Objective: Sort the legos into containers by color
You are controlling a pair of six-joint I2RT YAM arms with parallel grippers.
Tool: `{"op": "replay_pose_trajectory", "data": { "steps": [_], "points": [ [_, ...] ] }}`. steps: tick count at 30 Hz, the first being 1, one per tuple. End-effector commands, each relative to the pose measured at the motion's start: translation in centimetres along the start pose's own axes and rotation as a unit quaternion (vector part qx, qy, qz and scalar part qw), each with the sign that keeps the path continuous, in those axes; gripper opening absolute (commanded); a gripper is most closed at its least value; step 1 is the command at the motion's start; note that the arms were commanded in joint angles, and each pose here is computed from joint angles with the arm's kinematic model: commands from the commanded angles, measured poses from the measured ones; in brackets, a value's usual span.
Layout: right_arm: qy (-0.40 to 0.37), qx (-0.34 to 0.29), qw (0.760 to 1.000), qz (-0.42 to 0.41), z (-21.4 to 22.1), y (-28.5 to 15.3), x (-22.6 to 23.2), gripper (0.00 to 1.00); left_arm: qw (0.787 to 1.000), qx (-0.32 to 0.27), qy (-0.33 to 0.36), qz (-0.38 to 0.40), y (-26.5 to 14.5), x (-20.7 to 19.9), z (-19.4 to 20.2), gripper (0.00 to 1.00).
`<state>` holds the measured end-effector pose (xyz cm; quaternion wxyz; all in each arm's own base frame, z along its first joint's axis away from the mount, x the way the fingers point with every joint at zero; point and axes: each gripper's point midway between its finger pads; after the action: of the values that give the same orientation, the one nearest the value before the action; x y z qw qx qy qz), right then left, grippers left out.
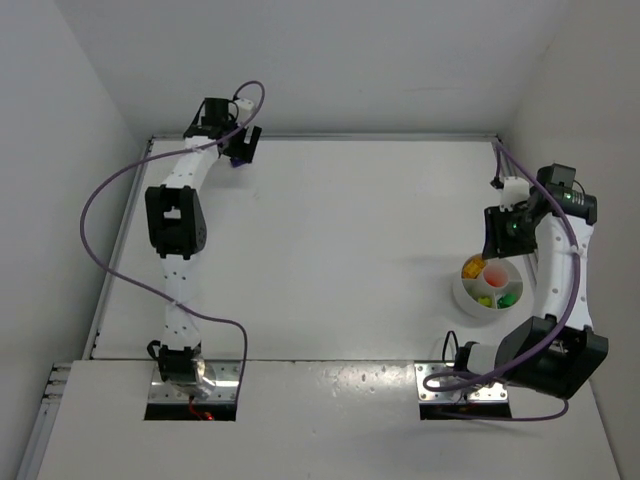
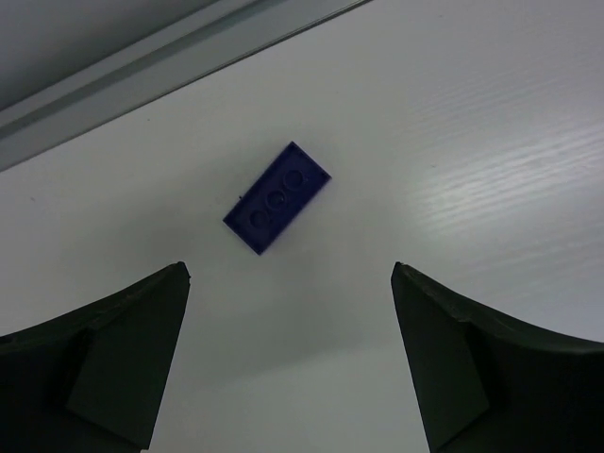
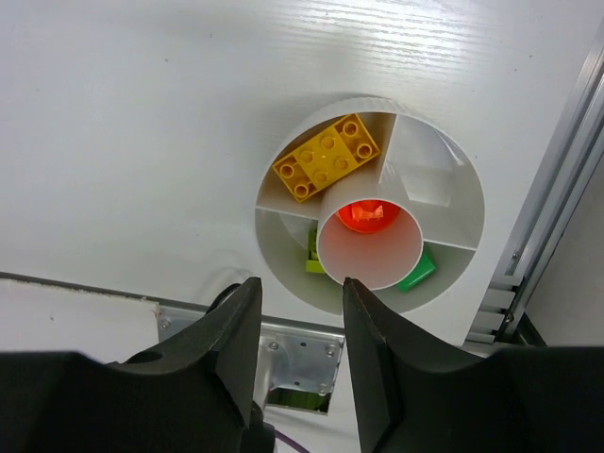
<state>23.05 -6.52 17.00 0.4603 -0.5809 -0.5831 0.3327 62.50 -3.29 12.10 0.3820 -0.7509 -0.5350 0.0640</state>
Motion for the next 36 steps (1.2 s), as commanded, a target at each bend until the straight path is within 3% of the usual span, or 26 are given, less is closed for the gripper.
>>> {"op": "replay_pose_trajectory", "data": {
  "steps": [1, 4, 10, 21, 29, 36],
  "points": [
    [0.008, -0.016, 1.0, -0.017, -0.2, -0.5, 0.8, 0.41, 0.998, -0.017, 0.046, -0.047, 1.7, 3.5, -0.9, 0.94],
    [0.009, -0.012, 1.0, -0.023, -0.2, -0.2, 0.9, 0.41, 0.994, -0.04, 0.069, -0.073, 3.5, 5.3, -0.7, 0.98],
    [0.011, -0.004, 1.0, -0.024, -0.2, 0.2, 0.8, 0.41, 0.994, -0.086, 0.024, -0.058, 6.0, 7.3, 0.1, 0.99],
    [0.011, -0.004, 1.0, -0.024, -1.0, 0.2, 0.6, 0.41, 0.991, -0.118, 0.011, 0.057, 8.4, 2.3, 1.2, 0.99],
    [0.014, 0.005, 1.0, -0.026, -0.4, 0.6, 0.6, 0.41, 0.989, -0.093, 0.01, 0.113, 9.0, -1.0, 3.6, 0.99],
    [0.014, 0.005, 1.0, -0.026, -0.7, 0.6, 0.6, 0.41, 0.987, -0.092, 0.045, 0.122, 8.3, -2.7, 2.8, 0.88]
  ]
}}
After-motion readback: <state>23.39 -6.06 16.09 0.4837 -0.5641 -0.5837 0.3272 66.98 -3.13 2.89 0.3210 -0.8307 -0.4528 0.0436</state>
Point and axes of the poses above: each gripper's point midway between its finger pads, its own y axis out along the fingers, its own x axis along the line the jaws close on, z = x × y, and after that the axes turned 13 degrees about y, right-handed
